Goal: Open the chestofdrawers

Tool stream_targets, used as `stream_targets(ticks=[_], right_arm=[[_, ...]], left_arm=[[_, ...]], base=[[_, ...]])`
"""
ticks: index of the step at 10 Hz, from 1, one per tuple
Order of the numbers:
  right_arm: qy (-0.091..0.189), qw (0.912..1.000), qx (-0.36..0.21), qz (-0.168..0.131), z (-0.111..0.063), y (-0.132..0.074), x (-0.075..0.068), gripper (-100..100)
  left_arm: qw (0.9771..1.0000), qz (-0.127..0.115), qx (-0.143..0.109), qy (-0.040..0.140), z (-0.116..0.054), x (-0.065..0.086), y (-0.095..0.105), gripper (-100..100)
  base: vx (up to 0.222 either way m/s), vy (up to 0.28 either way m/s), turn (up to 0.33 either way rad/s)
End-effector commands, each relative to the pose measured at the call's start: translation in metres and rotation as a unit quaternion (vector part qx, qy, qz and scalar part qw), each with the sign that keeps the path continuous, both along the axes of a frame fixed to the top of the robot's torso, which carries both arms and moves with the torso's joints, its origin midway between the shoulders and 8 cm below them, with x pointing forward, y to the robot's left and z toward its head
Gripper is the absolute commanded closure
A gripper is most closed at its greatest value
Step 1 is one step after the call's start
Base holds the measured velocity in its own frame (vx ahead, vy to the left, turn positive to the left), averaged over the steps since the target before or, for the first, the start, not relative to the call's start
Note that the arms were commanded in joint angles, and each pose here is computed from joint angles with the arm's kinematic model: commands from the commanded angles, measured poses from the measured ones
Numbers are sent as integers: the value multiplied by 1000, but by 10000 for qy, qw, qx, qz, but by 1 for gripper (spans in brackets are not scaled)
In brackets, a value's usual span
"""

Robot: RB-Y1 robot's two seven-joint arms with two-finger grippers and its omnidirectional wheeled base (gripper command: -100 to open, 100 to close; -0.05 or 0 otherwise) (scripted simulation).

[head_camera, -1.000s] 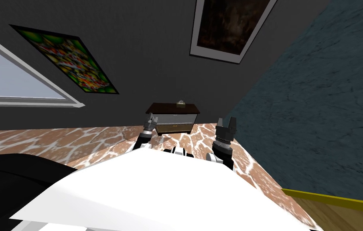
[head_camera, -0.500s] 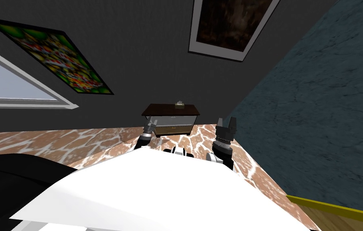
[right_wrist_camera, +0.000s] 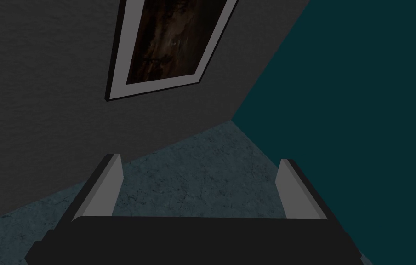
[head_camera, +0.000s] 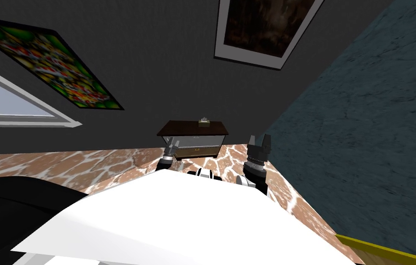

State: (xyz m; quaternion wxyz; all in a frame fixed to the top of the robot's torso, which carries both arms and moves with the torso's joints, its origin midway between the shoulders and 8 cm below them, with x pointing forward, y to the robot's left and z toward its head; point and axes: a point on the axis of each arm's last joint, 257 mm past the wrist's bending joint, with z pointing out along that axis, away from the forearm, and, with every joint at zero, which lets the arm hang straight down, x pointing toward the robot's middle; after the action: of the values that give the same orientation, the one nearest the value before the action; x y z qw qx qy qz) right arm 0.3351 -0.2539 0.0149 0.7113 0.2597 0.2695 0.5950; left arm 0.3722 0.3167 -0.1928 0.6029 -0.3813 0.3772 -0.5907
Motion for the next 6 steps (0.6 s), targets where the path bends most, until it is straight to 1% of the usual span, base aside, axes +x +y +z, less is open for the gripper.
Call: stream_targets(ticks=[1, 2, 3, 4, 5, 6], right_arm=[[0, 10000, 0, 0, 0, 0, 0, 0], [-1, 10000, 0, 0, 0, 0, 0, 0], [0, 10000, 0, 0, 0, 0, 0, 0], [-1, 10000, 0, 0, 0, 0, 0, 0], [0, 10000, 0, 0, 0, 0, 0, 0], [-1, 10000, 0, 0, 0, 0, 0, 0]], left_arm=[[9999, 49, -3, 113, -19, -6, 6, -100], [9999, 67, 1, 99, -24, -10, 10, -100], [9998, 85, -5, 180, -32, -11, 11, -100], [9998, 106, -4, 174, -38, -15, 14, -100], [9996, 122, -10, 247, -44, -16, 15, -100], [9996, 143, -11, 237, -50, -20, 18, -100]], base=[[88, -45, 6], [116, -41, 1], [98, -35, 1], [100, -47, 1], [87, -26, 4], [119, -24, 0]])
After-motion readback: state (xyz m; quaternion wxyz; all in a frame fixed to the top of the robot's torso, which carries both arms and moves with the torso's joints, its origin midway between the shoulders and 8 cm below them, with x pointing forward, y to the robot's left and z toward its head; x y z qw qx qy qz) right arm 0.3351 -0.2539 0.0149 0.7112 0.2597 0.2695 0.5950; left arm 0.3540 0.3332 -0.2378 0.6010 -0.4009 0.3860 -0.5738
